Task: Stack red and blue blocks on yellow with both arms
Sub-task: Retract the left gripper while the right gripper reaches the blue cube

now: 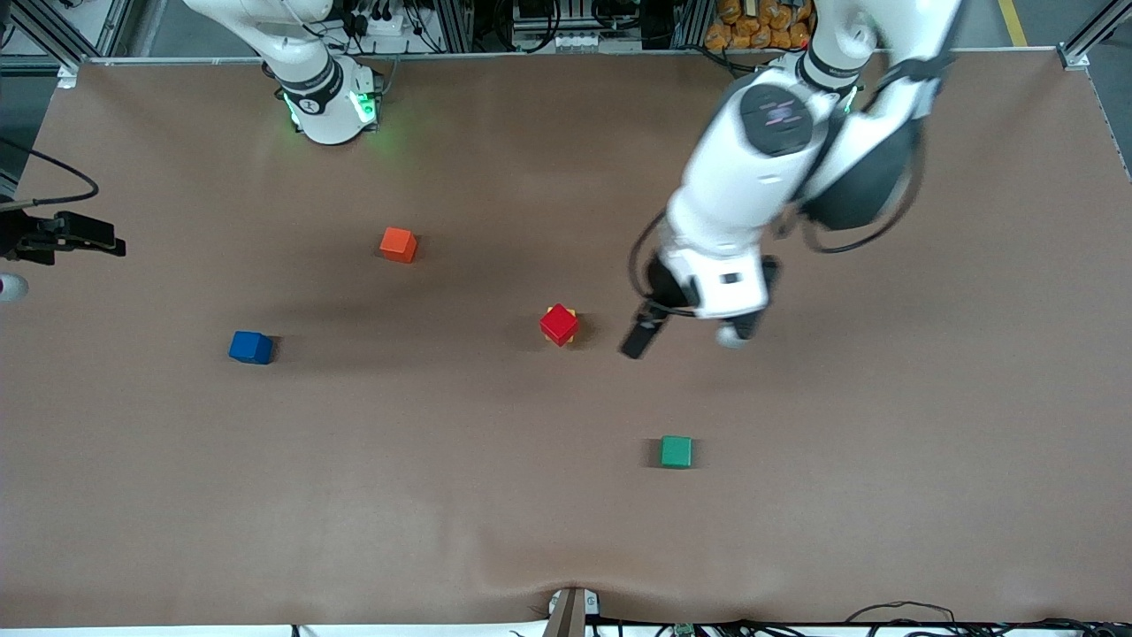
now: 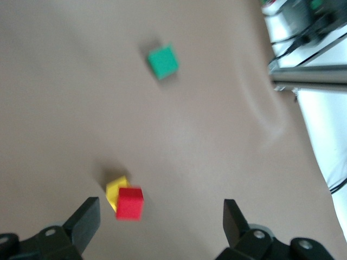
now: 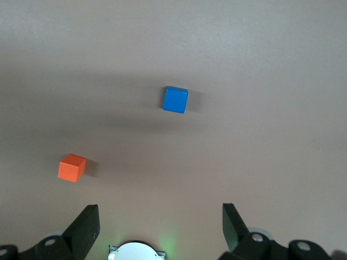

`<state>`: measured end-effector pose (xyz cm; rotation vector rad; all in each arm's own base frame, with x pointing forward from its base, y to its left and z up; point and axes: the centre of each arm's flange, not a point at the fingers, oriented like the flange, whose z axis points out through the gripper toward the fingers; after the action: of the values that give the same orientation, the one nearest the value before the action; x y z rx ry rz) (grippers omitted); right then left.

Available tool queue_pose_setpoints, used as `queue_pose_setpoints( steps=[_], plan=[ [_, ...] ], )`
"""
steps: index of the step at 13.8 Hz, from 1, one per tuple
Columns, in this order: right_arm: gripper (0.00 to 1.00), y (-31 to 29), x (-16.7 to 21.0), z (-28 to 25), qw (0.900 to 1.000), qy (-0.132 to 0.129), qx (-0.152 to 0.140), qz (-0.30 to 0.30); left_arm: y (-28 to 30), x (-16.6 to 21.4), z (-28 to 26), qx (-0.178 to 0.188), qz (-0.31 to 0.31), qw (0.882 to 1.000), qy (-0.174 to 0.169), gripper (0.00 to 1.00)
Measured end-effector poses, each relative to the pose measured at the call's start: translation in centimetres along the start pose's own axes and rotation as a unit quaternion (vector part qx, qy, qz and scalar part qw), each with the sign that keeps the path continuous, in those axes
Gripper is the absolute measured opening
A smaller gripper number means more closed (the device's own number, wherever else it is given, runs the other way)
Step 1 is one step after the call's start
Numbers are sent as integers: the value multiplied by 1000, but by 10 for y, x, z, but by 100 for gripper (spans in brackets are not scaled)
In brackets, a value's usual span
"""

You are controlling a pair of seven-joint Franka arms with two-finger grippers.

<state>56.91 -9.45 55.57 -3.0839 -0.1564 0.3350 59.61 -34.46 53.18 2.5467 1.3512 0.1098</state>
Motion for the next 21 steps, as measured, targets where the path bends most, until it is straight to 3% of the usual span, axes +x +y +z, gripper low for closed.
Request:
queue_pose_setpoints(
  steps=[4,12,17,21],
  plan=[
    [100,14,6,12,1000,-7,4,11,-26,71,-59,17,88,996,18,100],
    [100,20,40,100,999,-32,9,8,-83,158,-120,74,196,978,14,100],
    [100,20,47,140,1000,-21,6,7,-125,188,-157,112,263,958,-9,100],
    [100,23,47,156,1000,-13,5,15,-153,216,-178,117,349,930,-20,100]
  ],
)
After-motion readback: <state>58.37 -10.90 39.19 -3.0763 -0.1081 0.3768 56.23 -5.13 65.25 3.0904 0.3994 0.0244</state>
